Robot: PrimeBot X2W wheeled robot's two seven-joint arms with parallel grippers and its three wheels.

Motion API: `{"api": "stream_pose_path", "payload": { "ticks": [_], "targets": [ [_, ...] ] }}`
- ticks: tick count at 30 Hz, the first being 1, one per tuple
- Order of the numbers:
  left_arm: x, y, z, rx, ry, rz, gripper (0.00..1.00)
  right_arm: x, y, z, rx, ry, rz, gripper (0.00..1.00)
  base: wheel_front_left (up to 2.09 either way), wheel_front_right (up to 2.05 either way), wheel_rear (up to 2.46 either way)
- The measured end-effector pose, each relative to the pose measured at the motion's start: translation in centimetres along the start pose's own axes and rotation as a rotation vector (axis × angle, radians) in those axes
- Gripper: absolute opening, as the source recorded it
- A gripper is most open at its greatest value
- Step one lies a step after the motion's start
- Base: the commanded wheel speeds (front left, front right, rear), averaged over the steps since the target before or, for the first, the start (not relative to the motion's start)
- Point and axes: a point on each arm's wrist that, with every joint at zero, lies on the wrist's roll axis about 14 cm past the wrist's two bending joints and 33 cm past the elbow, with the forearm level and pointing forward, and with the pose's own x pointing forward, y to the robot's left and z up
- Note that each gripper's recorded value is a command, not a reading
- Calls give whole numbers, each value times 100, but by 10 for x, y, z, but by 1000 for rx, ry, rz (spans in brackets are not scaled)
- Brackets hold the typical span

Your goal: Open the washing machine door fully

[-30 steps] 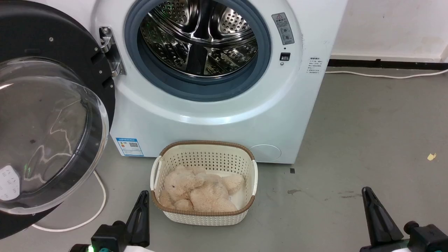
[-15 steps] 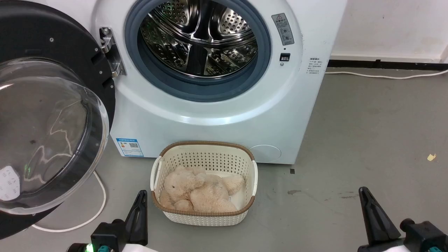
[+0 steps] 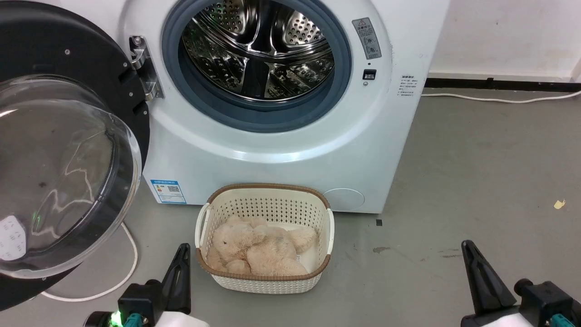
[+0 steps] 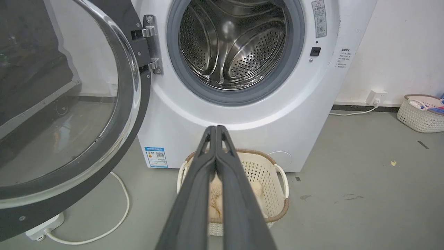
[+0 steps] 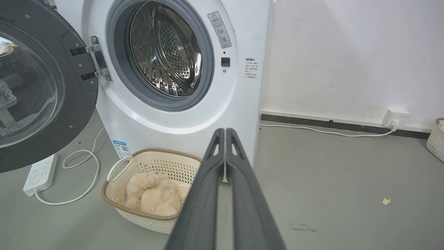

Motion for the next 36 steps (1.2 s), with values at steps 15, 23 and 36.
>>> {"api": "stream_pose_path", "payload": {
  "ticks": [15, 23, 36],
  "targets": [
    [2, 2, 2, 16, 7, 2, 0, 4, 3, 1, -11, 12, 11, 0, 0, 0, 0],
    [4, 4, 3, 26, 10, 8, 0, 5, 5, 0, -14, 25, 16, 0, 0, 0, 0],
    [7, 3, 5, 35, 14, 8, 0, 8, 7, 0, -23, 42, 25, 0, 0, 0, 0]
  ]
}}
